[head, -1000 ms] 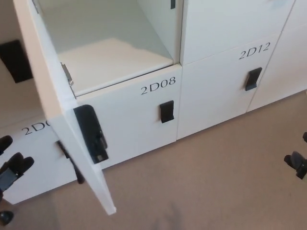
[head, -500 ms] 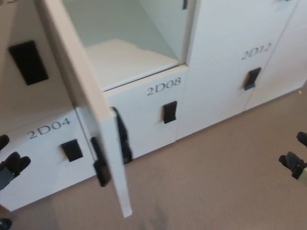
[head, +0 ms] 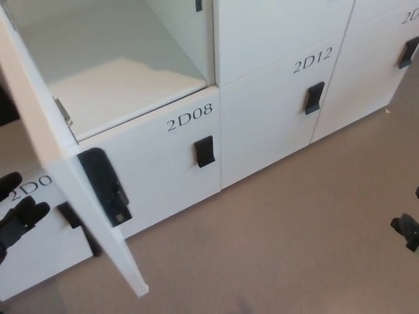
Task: The robot walks towards an open cabinet and lifts its left hand to push the door towards the right to close it.
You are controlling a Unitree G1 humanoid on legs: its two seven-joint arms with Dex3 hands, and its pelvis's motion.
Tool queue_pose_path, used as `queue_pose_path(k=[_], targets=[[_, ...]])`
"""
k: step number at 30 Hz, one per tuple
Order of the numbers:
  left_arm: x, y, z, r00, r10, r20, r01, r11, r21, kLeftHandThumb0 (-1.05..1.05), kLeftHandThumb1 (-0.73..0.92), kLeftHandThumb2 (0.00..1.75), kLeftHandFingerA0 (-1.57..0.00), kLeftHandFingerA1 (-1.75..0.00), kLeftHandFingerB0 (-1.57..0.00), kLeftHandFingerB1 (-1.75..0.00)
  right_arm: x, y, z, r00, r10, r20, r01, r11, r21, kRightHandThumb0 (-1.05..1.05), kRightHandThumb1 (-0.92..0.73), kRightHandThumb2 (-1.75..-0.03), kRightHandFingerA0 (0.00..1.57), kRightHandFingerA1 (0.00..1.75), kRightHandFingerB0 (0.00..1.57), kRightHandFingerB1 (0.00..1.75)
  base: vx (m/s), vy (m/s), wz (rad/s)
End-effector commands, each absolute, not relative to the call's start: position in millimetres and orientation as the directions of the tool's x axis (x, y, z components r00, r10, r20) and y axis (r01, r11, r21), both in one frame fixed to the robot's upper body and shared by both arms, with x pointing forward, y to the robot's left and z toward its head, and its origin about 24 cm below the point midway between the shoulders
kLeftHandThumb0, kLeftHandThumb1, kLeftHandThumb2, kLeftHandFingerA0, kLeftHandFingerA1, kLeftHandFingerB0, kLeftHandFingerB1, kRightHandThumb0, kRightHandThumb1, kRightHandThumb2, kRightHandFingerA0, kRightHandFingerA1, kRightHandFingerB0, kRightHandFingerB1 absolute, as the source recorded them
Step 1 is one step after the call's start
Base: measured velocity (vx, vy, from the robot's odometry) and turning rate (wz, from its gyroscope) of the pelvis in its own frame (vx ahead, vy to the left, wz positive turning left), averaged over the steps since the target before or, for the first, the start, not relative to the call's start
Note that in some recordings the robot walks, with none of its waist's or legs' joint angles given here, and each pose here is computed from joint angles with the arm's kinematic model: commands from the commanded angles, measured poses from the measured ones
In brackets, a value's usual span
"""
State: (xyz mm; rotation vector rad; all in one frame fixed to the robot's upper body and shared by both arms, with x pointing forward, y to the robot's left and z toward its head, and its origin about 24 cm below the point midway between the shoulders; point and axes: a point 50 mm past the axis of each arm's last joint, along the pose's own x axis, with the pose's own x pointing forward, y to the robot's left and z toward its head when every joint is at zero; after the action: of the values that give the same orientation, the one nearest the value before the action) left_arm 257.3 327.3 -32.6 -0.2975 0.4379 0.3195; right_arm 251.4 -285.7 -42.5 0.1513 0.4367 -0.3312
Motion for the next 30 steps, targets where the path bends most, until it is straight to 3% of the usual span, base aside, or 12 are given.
queue_pose_path(k=[1, 9, 10, 30], targets=[[259, 331, -29, 0.855, 0.242, -0.458, -0.361, 0.913, -0.191, -0.13, 0.72, 0.60, -0.69, -0.49, -0.52, -0.45, 248, -289, -43, 0.853, -0.293, -0.432, 0.355, 0.933, 0.068, -0.09, -0.47, -0.90, 0.55, 0.75, 0.30, 0.60, -0.05, 0.164, -0.15], [264, 329, -25, 0.867, 0.222, -0.446, -0.337, 0.921, -0.196, -0.13, 0.73, 0.61, -0.66, -0.49, -0.51, -0.44, 247, -290, -44, 0.852, -0.297, -0.431, 0.353, 0.934, 0.054, -0.09, -0.47, -0.90, 0.52, 0.73, 0.29, 0.60, -0.01, 0.192, 0.07], [265, 328, -24, 0.867, 0.222, -0.446, -0.335, 0.922, -0.194, -0.13, 0.73, 0.61, -0.67, -0.48, -0.52, -0.44, 247, -290, -44, 0.851, -0.300, -0.431, 0.356, 0.933, 0.053, -0.08, -0.67, -0.59, 0.54, 0.71, 0.34, 0.55, -0.05, 0.052, 0.19], [272, 326, -18, 0.878, 0.206, -0.432, -0.311, 0.931, -0.190, -0.13, 0.74, 0.61, -0.65, -0.48, -0.56, -0.44, 245, -289, -44, 0.853, -0.303, -0.424, 0.346, 0.938, 0.025, -0.09, -0.66, -0.57, 0.55, 0.71, 0.37, 0.57, -0.01, -0.002, 0.00]])
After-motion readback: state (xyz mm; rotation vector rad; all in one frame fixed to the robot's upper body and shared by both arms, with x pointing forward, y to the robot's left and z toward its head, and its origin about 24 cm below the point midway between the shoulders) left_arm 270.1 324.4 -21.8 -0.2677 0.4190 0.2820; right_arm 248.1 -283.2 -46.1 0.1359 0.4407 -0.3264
